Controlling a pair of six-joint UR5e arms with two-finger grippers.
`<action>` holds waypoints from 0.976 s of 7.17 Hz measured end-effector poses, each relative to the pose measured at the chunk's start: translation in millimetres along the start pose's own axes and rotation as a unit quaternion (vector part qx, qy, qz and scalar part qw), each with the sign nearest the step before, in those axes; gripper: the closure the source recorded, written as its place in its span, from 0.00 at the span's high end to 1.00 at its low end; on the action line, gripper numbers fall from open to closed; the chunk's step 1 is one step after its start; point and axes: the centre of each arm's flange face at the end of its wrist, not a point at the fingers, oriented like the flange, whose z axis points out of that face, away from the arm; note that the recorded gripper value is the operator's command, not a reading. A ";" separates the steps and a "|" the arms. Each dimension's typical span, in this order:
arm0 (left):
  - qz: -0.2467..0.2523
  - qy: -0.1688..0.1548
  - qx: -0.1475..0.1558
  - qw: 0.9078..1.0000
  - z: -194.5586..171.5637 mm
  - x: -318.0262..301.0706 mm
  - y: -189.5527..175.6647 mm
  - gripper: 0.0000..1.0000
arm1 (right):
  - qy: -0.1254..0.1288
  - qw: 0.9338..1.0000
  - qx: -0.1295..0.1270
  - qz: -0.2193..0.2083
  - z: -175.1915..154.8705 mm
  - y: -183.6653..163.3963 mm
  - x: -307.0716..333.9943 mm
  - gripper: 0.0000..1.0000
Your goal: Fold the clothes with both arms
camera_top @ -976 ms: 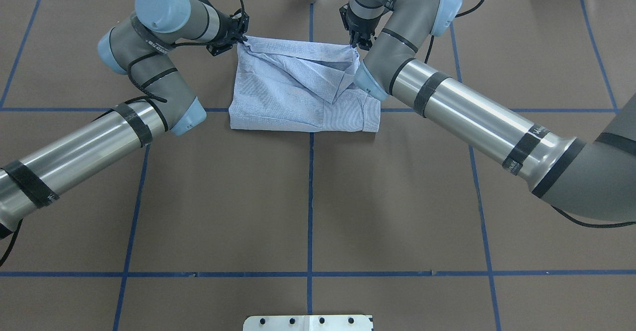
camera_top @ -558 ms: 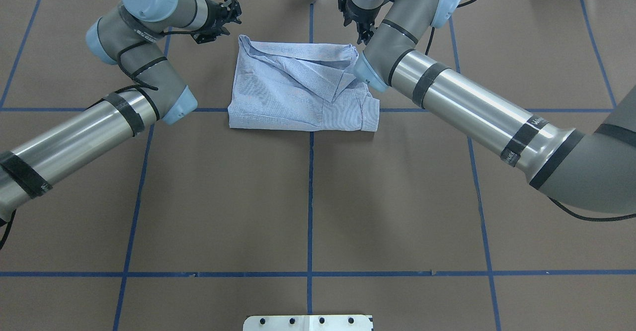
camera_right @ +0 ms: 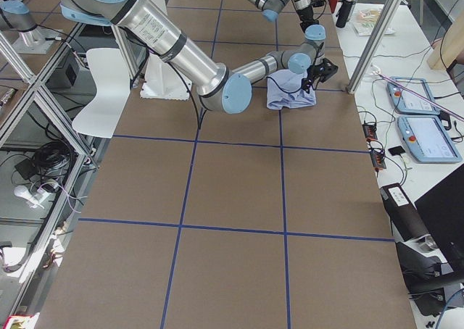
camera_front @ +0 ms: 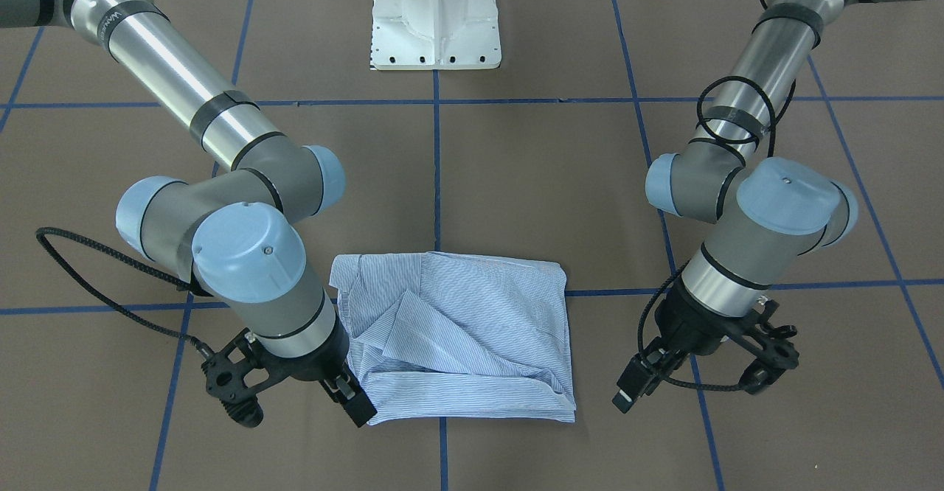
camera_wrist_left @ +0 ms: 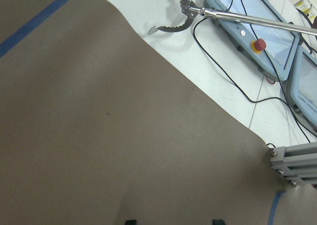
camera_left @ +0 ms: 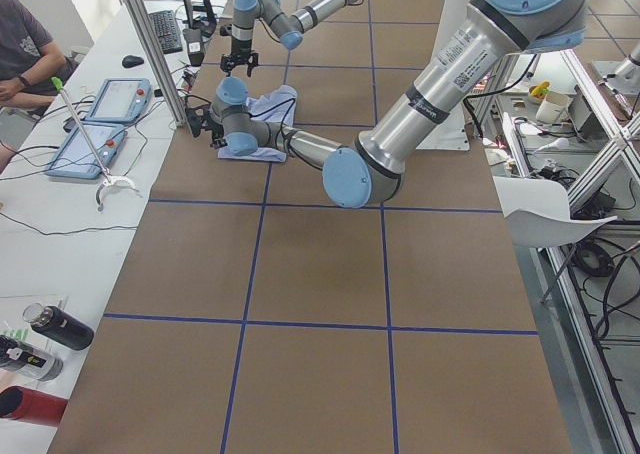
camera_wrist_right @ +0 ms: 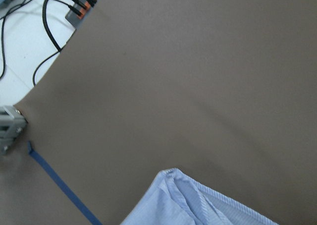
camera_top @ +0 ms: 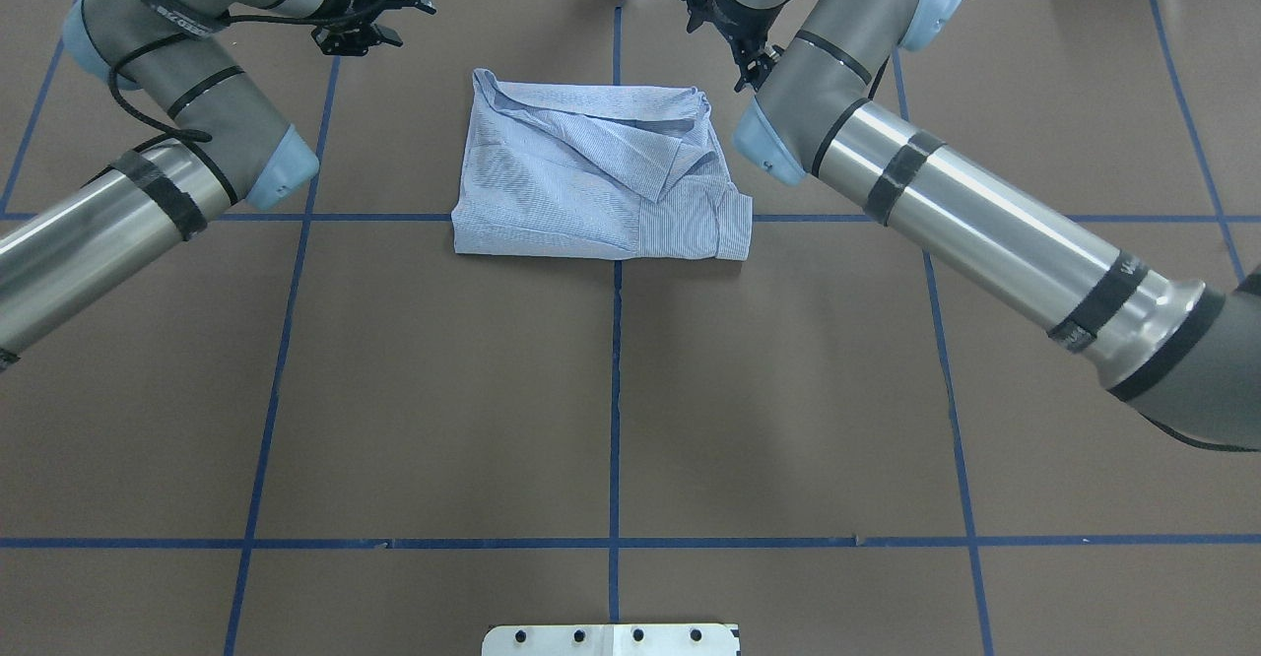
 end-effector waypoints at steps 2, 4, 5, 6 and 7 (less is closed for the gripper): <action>-0.001 -0.002 -0.022 1.000 -24.8 -37.1 -4.7 0.62 | -0.008 1.000 0.019 0.019 16.7 56.6 18.4 0.98; -0.003 -0.003 -0.023 1.000 -34.8 -53.1 -9.7 0.62 | -0.026 0.995 0.037 0.086 28.3 89.7 24.1 0.96; -0.004 -0.004 -0.022 1.000 -36.7 -55.5 -11.3 0.62 | -0.030 0.993 0.039 0.109 33.6 101.8 27.5 0.96; -0.004 -0.005 -0.022 1.000 -37.1 -58.2 -12.1 0.62 | -0.028 0.990 0.036 0.130 39.3 114.4 32.2 0.96; -0.005 -0.006 -0.022 1.000 -37.2 -60.5 -12.2 0.62 | -0.024 0.988 0.030 0.147 43.5 130.1 38.1 0.96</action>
